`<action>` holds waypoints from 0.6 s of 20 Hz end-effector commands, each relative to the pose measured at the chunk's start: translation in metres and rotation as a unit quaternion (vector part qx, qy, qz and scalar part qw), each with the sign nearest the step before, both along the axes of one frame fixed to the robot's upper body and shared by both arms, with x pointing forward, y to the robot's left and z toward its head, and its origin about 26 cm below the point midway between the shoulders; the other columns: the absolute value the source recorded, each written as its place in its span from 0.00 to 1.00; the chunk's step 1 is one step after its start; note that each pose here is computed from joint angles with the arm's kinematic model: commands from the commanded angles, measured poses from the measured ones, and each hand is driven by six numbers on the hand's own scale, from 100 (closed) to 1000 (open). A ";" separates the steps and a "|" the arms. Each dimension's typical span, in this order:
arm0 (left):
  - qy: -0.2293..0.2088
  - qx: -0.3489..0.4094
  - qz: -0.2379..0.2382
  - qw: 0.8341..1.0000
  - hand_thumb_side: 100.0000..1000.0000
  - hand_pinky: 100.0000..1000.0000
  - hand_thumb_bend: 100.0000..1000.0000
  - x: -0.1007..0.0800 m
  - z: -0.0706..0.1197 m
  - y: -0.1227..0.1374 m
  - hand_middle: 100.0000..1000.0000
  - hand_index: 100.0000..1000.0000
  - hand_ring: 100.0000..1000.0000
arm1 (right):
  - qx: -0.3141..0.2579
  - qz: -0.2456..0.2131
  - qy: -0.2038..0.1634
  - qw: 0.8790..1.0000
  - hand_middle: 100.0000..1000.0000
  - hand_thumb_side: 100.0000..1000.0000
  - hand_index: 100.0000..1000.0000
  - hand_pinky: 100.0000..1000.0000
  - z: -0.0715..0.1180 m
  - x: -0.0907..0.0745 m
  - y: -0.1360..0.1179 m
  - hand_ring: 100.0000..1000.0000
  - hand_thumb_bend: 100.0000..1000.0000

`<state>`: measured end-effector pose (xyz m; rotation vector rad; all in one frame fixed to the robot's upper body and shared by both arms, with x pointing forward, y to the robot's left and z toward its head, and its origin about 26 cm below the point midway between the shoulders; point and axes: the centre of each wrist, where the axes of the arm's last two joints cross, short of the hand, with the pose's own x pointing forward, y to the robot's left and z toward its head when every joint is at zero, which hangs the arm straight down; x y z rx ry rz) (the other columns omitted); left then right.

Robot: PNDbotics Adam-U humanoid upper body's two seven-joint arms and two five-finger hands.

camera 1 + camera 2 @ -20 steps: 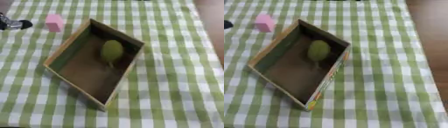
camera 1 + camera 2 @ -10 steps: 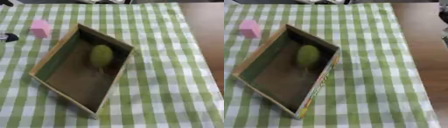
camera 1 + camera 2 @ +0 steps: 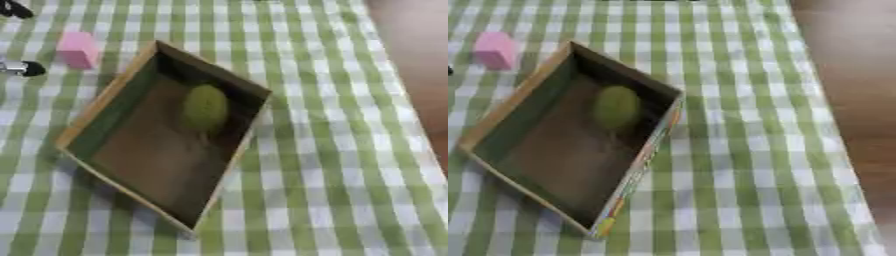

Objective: Pick up objects on the table and place them in the box.

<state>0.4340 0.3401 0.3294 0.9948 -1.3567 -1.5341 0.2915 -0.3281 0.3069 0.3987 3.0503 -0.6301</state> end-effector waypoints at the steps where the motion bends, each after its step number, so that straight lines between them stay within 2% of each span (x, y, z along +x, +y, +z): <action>1: -0.024 -0.003 0.015 1.000 0.47 0.92 0.53 -0.003 0.017 0.011 0.85 0.92 0.92 | -0.018 -0.007 -0.022 1.000 0.48 0.36 0.81 0.88 0.014 -0.006 -0.002 0.44 0.00; 4: -0.015 -0.015 0.005 1.000 0.41 0.92 0.48 0.000 0.017 0.013 0.86 0.93 0.94 | -0.020 -0.005 -0.027 0.999 0.48 0.36 0.81 0.88 0.016 -0.006 0.000 0.44 0.00; 9: -0.011 -0.019 0.011 1.000 0.30 0.93 0.48 0.003 0.020 0.020 0.87 0.92 0.95 | -0.023 -0.003 -0.033 0.999 0.47 0.38 0.81 0.88 0.019 -0.006 0.001 0.44 0.00; 12: -0.024 -0.014 0.023 0.999 0.25 0.93 0.50 0.003 0.024 0.023 0.87 0.92 0.95 | -0.024 -0.005 -0.034 0.999 0.47 0.40 0.82 0.88 0.018 -0.006 0.001 0.44 0.00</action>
